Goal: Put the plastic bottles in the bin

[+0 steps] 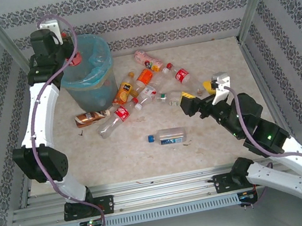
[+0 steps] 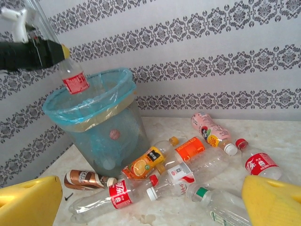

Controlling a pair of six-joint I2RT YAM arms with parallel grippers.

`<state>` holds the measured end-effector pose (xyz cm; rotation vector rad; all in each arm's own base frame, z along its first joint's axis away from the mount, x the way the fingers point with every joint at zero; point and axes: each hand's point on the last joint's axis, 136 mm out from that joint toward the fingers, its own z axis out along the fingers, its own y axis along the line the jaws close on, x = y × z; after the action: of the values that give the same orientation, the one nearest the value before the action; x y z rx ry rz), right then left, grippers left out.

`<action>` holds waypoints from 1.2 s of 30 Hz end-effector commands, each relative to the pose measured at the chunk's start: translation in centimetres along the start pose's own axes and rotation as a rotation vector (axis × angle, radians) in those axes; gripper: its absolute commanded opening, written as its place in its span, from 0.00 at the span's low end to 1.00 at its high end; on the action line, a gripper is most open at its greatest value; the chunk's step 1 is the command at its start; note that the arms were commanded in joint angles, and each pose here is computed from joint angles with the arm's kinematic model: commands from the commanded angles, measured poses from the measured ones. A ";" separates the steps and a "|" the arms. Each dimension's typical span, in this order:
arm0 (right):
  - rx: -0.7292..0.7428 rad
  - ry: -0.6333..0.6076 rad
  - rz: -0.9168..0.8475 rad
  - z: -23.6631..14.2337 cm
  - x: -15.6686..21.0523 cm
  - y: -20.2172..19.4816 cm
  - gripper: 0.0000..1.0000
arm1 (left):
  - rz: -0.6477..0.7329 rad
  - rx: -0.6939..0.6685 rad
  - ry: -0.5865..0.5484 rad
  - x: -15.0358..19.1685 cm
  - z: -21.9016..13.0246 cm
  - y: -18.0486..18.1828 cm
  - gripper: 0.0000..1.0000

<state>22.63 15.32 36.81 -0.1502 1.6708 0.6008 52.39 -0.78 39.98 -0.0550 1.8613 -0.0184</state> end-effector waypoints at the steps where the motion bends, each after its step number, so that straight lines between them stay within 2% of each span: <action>1: 0.009 -0.019 0.021 -0.5 -0.4 -0.3 0.97 | -0.051 0.028 -0.004 1.1 1.1 0.0 0.00; 3: 0.008 -0.018 0.025 -0.4 -0.2 -0.3 0.97 | -0.050 0.036 0.037 3.1 1.8 0.0 0.00; 4: 0.008 -0.016 0.027 -0.4 -0.2 -0.3 0.97 | -0.049 0.042 0.053 4.0 2.1 -0.1 0.06; 7: 0.003 -0.008 0.036 -0.3 0.1 -0.2 0.97 | -0.050 0.075 0.088 5.8 2.6 -0.6 0.43; 8: 0.001 -0.008 0.042 -0.3 0.1 -0.2 0.97 | -0.052 0.083 0.093 6.1 2.7 -0.7 0.51; 11: 0.001 -0.006 0.050 -0.2 0.3 -0.2 0.97 | -0.064 0.095 0.091 6.1 2.6 -0.9 0.53; 15: 0.004 -0.005 0.055 -0.2 0.4 -0.2 0.97 | -0.071 0.120 0.088 6.0 2.6 -1.3 0.50; 19: 0.009 -0.002 0.055 0.0 0.5 -0.3 0.97 | -0.076 0.150 0.103 6.7 3.0 -1.8 0.30; 20: 0.012 -0.002 0.055 0.0 0.5 -0.4 0.97 | -0.077 0.159 0.113 7.0 3.1 -2.0 0.29; 21: 0.011 0.000 0.054 0.0 0.6 -0.3 0.97 | -0.077 0.163 0.123 7.4 3.3 -2.1 0.29; 22: 0.012 0.001 0.055 0.1 0.6 -0.3 0.97 | -0.076 0.163 0.137 7.8 3.5 -2.1 0.34; 23: 0.012 -0.001 0.052 0.1 0.6 -0.3 0.97 | -0.072 0.164 0.151 8.1 3.7 -2.1 0.44; 24: 0.012 -0.001 0.053 0.1 0.6 -0.3 0.97 | -0.063 0.167 0.164 8.3 3.8 -2.1 0.48; 27: 0.013 -0.001 0.050 0.1 0.5 -0.3 0.97 | -0.041 0.152 0.205 8.9 4.3 -1.9 0.48; 32: 0.016 0.000 0.047 0.3 0.5 -0.3 0.96 | -0.024 0.155 0.214 8.9 4.3 -1.9 0.13; 36: 0.018 0.003 0.050 0.5 0.5 -0.3 0.96 | 0.013 0.145 0.128 6.6 3.6 -1.7 0.00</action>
<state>22.82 15.48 35.94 -0.1220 1.6990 0.6196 54.52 -3.31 29.79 0.0285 2.0527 -0.1918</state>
